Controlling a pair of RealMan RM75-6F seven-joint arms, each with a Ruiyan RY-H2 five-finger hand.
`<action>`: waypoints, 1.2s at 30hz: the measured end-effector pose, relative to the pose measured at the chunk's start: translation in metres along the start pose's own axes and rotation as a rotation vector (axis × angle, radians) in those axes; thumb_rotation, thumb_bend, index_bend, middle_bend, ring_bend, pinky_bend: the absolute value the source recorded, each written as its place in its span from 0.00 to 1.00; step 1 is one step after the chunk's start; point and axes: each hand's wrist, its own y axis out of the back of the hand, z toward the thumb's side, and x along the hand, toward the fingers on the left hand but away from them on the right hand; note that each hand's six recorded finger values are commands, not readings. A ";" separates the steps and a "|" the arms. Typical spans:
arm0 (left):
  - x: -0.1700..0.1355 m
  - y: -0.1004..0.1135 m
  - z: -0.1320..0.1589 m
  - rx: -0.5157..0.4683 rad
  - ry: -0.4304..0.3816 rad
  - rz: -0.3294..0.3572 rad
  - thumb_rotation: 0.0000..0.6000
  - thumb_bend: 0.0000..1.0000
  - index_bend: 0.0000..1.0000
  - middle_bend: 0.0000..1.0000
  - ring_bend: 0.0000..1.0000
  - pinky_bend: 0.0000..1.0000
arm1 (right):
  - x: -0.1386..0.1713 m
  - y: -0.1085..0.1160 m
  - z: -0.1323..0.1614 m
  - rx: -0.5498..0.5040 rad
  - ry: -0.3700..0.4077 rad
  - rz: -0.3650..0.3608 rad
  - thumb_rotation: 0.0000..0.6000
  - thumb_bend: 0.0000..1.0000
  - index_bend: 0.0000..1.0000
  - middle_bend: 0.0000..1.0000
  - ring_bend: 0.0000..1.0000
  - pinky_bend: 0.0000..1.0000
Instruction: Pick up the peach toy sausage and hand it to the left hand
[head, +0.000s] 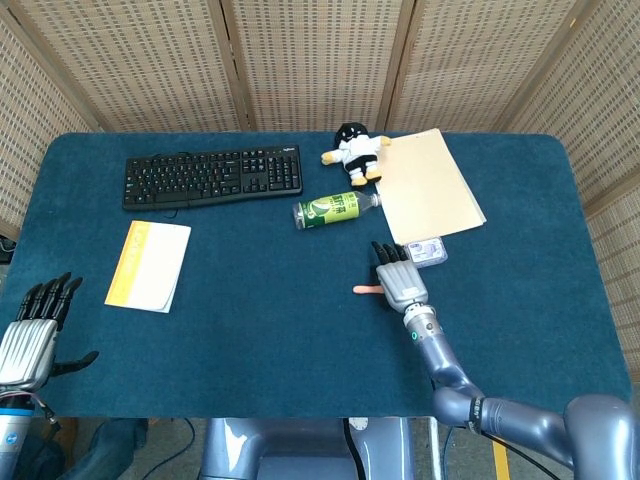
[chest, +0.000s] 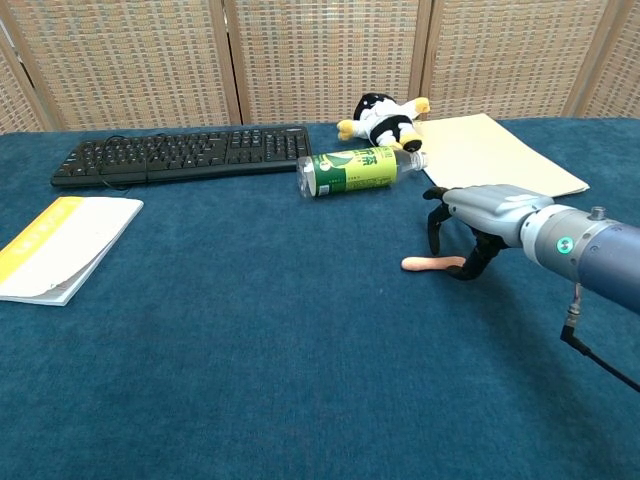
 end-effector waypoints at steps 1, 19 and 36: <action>0.000 0.000 0.000 0.000 0.000 0.000 1.00 0.00 0.00 0.00 0.00 0.00 | 0.000 0.000 0.000 0.000 -0.001 -0.001 1.00 0.50 0.49 0.00 0.00 0.00; -0.002 -0.001 0.003 0.000 -0.011 0.001 1.00 0.00 0.00 0.00 0.00 0.00 | -0.003 -0.008 -0.004 -0.002 0.000 0.002 1.00 0.55 0.56 0.04 0.00 0.00; 0.002 -0.004 0.003 0.002 -0.008 -0.010 1.00 0.00 0.00 0.00 0.00 0.00 | 0.006 0.007 0.005 -0.110 0.032 -0.007 1.00 0.68 0.67 0.11 0.00 0.00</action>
